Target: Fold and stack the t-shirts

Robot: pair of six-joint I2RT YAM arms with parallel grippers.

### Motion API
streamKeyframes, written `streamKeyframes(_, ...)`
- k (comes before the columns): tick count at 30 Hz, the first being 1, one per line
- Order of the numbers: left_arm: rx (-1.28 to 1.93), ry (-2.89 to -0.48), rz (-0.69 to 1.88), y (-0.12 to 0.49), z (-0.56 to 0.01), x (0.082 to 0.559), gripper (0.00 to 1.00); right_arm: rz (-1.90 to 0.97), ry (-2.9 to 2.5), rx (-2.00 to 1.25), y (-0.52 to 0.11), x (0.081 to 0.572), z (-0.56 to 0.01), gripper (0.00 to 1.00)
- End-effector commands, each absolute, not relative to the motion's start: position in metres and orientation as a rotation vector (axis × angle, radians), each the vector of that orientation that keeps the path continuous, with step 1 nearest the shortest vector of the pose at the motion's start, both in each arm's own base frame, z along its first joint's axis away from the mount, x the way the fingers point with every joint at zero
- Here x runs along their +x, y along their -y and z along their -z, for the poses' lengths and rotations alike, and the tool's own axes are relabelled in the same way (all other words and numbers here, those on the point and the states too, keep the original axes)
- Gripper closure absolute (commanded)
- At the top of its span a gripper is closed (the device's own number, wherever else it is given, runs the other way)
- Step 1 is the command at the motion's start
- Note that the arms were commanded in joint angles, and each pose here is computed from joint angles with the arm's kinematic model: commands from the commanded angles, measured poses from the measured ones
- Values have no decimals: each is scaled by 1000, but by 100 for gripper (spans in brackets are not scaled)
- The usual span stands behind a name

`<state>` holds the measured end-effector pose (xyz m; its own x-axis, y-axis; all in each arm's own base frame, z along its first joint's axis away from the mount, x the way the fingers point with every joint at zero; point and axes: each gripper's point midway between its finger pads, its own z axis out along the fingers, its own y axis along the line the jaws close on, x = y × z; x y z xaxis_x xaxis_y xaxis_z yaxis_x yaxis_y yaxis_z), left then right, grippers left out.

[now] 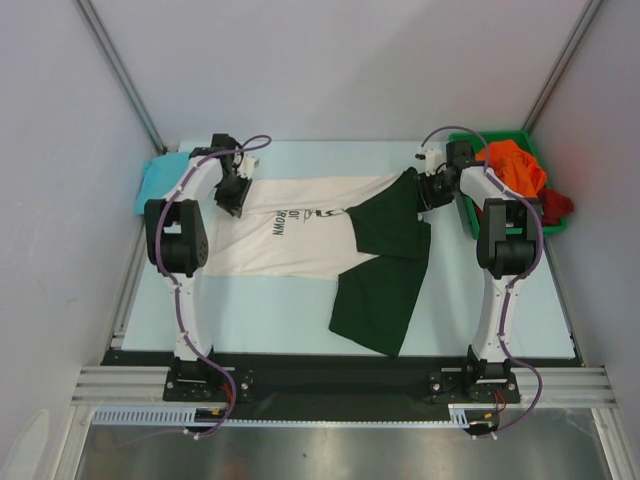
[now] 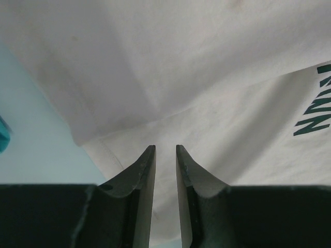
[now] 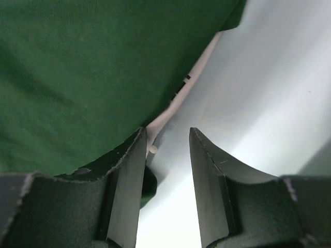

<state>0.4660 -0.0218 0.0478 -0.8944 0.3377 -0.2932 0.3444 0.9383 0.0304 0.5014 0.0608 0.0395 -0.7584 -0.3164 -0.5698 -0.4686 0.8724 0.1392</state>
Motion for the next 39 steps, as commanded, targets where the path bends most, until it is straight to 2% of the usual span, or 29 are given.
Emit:
streamKeyframes(1,527,-2792,29,28,-48,466,73,-363,-2496,-606,-67,497,-38,56)
streamKeyframes(7,534,-2787,33,33,-49,464,73,-285,-2529,-628,-69,494,-25,57)
streamKeyframes(14,542,-2787,18,34,-50,461,74,-185,-2594,-638,-60,492,-3,67)
streamKeyframes(17,545,-2788,-6,32,-48,461,73,-88,-2627,-599,-42,498,4,68)
streamKeyframes(25,499,-2779,-134,13,-40,487,74,1,-2601,-590,-18,517,2,69)
streamKeyframes(35,495,-2701,-250,1,-38,531,73,37,-2615,-588,-12,514,7,69)
streamKeyframes(39,507,-2719,-269,-1,-24,533,73,45,-2626,-584,-8,511,9,69)
